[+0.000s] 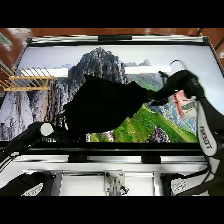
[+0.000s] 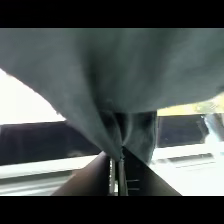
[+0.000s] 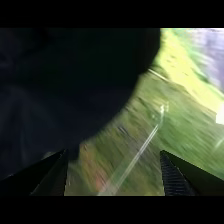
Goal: Fold the shirts.
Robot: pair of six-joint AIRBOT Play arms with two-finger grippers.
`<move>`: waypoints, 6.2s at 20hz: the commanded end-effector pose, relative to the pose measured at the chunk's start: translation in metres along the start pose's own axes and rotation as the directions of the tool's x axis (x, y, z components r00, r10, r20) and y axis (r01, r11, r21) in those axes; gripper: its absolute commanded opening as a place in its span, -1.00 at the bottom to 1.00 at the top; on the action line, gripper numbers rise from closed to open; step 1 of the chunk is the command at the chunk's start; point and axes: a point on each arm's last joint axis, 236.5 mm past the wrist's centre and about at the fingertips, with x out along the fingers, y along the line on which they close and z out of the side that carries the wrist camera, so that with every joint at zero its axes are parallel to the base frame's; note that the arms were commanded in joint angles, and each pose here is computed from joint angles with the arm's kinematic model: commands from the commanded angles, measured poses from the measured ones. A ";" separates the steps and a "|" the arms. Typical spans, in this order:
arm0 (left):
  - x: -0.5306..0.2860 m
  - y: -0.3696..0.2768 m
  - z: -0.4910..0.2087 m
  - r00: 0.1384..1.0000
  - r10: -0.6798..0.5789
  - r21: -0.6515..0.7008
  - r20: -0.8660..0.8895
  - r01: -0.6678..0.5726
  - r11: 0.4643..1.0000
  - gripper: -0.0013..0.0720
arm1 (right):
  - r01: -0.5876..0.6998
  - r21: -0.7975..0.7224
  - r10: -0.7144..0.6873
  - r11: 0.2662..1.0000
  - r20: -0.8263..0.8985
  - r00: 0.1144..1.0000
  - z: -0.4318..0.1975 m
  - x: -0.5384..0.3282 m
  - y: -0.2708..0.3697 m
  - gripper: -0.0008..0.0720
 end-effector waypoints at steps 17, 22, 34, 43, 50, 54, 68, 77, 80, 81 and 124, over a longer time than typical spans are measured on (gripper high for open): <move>-0.533 -0.140 0.129 0.269 -0.299 0.369 0.916 -0.270 0.889 -0.86 | 0.359 -0.352 0.146 0.864 0.859 0.492 0.060 -0.383 0.180 -0.81; -0.674 -0.156 0.023 -0.078 -0.439 0.405 0.895 -0.269 0.874 -0.86 | 0.452 -0.330 0.360 0.829 0.933 0.020 -0.104 -0.575 0.247 -0.81; -0.515 -0.088 0.106 0.361 -0.112 0.253 0.926 -0.372 0.893 -0.86 | 0.353 -0.359 -0.002 0.864 0.699 0.715 -0.109 -0.397 0.161 -0.81; -0.297 -0.018 0.209 0.716 0.194 0.223 0.671 -0.444 0.868 -0.86 | 0.282 -0.317 -0.092 0.906 0.502 0.860 0.102 -0.191 0.090 -0.81; -0.162 0.014 0.293 0.807 0.193 0.093 0.558 -0.292 0.952 -0.86 | 0.050 -0.022 -0.030 0.999 0.545 0.838 0.185 -0.077 0.057 -0.81; -0.093 0.020 0.266 0.922 0.178 0.004 0.345 -0.191 0.982 -0.83 | 0.001 0.055 -0.023 0.998 0.411 0.911 0.162 -0.037 0.048 -0.74; -0.077 0.080 0.087 0.997 -0.049 -0.107 -0.064 0.042 0.993 0.72 | 0.145 0.076 -0.146 0.987 0.005 0.989 0.019 -0.156 -0.059 0.80; -0.007 0.068 0.098 0.993 -0.108 -0.189 0.048 0.115 0.975 0.71 | 0.088 0.048 -0.092 0.995 0.099 0.991 0.043 -0.151 -0.037 0.80; 0.001 0.064 0.108 0.992 -0.099 -0.184 0.084 0.113 0.976 0.66 | 0.087 0.048 -0.091 0.995 0.081 0.993 0.039 -0.151 -0.037 0.80; 0.002 0.064 0.113 0.990 -0.091 -0.206 0.104 0.111 0.972 0.53 | 0.086 0.052 -0.089 0.995 0.074 0.993 0.037 -0.151 -0.037 0.80; -0.026 0.049 0.118 0.983 -0.117 -0.121 0.144 0.134 0.983 -0.86 | -0.038 0.039 0.047 0.999 -0.235 0.971 -0.072 0.041 -0.005 0.86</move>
